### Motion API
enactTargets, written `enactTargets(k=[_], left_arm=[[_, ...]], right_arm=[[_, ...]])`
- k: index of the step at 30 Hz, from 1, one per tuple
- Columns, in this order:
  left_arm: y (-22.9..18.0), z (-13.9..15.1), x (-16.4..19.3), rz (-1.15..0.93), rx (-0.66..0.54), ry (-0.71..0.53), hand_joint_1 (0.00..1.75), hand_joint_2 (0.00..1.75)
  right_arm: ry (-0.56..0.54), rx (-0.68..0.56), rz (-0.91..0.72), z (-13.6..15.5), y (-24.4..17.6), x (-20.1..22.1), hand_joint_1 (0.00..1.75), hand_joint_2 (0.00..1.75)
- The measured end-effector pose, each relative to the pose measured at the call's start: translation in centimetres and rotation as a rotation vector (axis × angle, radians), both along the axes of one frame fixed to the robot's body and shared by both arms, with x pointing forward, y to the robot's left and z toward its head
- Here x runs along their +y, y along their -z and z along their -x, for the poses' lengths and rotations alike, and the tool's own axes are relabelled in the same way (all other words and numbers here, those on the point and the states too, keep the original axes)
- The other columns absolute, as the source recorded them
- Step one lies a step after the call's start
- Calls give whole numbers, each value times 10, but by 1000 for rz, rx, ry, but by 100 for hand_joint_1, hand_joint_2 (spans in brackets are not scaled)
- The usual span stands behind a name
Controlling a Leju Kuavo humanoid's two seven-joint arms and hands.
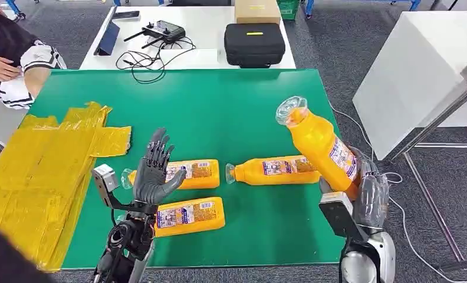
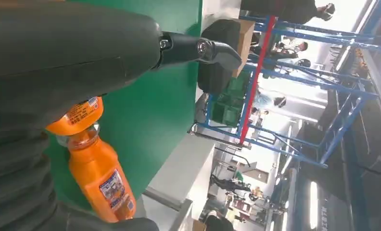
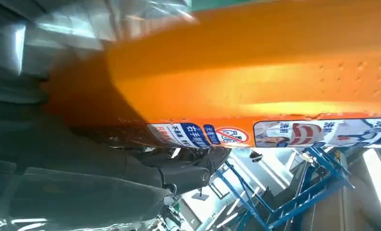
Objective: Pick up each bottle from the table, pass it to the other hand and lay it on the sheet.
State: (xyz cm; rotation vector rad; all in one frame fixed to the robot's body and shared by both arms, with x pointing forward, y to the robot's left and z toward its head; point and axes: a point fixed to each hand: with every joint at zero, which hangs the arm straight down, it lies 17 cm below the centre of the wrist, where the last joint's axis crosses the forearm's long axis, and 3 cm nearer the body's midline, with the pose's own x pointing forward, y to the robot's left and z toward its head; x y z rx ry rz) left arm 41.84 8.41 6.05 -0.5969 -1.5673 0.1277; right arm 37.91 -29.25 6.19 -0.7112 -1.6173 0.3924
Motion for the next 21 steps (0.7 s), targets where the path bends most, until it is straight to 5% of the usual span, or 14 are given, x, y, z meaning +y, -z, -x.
enactTargets(k=[3, 9, 14, 21], left_arm=[[1, 0, -3, -29, -2, 5, 0, 175], [-33, -6, -16, -106, -107, 29, 0, 175], [-89, -5, -38, -126, -250, 85, 0, 175], [-132, 0, -56, -125, -377, 131, 0, 175]], right_arm=[[18, -36, -53, -3, -8, -2, 159, 175], [-48, -115, -214, -35, -28, 31, 161, 175], [-324, -111, -481, -64, -44, 105, 162, 175], [-721, -52, -622, -57, -61, 212, 162, 175]])
